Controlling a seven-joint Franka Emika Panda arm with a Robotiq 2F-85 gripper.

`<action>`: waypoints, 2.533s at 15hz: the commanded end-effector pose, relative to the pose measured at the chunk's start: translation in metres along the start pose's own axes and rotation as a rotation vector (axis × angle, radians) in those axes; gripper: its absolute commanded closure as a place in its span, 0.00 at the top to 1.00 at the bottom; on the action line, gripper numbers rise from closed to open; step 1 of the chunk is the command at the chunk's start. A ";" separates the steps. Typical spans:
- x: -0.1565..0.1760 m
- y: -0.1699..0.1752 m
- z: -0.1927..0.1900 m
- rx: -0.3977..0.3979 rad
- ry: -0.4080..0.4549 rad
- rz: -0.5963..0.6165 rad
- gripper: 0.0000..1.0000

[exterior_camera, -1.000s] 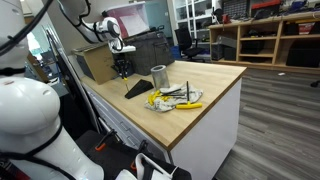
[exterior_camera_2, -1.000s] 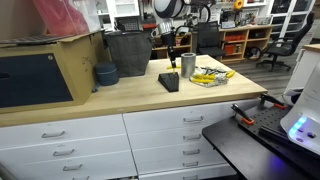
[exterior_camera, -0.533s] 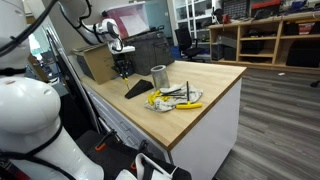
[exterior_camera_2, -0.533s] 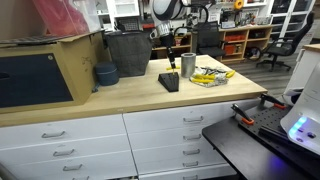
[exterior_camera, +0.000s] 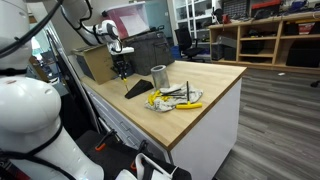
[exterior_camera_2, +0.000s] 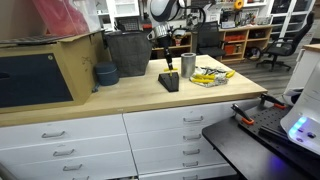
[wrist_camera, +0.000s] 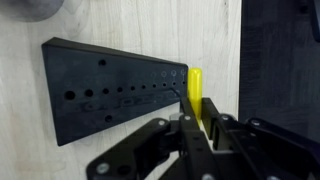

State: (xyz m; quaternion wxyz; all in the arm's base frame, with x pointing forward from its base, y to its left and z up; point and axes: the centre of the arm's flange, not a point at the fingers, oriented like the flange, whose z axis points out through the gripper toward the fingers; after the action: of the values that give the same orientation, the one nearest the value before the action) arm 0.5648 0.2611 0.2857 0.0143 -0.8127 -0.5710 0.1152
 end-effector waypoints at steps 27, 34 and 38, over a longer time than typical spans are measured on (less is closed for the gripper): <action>0.005 0.005 -0.009 0.015 -0.026 0.013 0.04; 0.004 0.007 -0.007 0.022 -0.031 0.015 0.04; 0.001 0.006 -0.006 0.026 -0.037 0.015 0.04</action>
State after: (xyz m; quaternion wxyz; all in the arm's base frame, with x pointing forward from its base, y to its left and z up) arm 0.5677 0.2625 0.2846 0.0157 -0.8119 -0.5696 0.1269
